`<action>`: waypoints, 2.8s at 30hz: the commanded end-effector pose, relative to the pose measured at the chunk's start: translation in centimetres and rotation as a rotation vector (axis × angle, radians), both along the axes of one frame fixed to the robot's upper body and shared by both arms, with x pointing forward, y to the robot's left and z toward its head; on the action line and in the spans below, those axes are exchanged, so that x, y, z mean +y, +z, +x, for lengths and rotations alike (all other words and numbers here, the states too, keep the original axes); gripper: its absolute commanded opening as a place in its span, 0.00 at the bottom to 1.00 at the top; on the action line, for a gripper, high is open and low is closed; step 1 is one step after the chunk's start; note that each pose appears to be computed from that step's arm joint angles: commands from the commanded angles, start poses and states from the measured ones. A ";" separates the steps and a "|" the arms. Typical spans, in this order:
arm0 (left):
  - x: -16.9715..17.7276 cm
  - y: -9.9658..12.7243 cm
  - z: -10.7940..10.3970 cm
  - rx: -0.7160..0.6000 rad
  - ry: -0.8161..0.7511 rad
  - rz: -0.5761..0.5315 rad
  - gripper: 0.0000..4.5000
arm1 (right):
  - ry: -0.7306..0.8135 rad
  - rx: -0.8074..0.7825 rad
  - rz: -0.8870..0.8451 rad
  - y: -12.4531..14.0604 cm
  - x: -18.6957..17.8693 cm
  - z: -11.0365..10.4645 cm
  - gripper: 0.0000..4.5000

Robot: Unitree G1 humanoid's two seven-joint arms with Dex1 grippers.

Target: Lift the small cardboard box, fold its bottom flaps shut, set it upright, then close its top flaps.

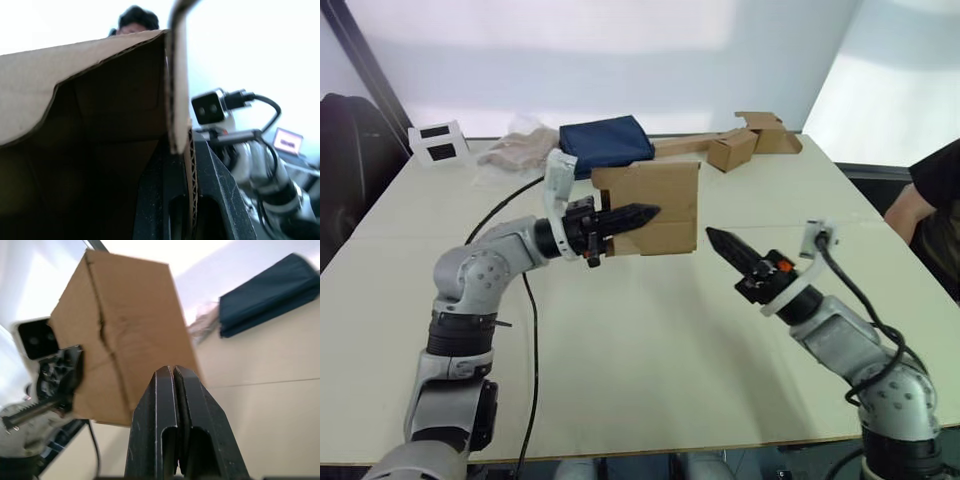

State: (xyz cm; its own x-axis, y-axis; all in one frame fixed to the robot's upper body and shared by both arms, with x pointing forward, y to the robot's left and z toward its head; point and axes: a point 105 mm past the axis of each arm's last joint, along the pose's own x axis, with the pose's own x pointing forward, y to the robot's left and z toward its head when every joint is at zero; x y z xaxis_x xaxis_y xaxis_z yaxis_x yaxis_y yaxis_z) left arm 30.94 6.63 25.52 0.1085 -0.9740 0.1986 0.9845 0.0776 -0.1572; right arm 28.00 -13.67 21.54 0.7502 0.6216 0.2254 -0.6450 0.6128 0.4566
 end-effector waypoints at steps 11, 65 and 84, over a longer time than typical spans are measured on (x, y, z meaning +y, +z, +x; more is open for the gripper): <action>-2.0 -2.2 2.8 -0.392 -0.245 0.826 0.00 | 0.134 -0.117 -0.528 -1.2 -1.8 -3.1 0.01; 5.0 -1.4 7.0 -0.265 0.147 0.497 0.02 | 0.031 -0.139 -0.775 -5.8 0.7 4.7 0.00; 7.0 -12.5 5.9 -0.097 0.338 0.656 0.02 | 0.067 -0.061 -0.767 -8.8 4.2 6.2 0.00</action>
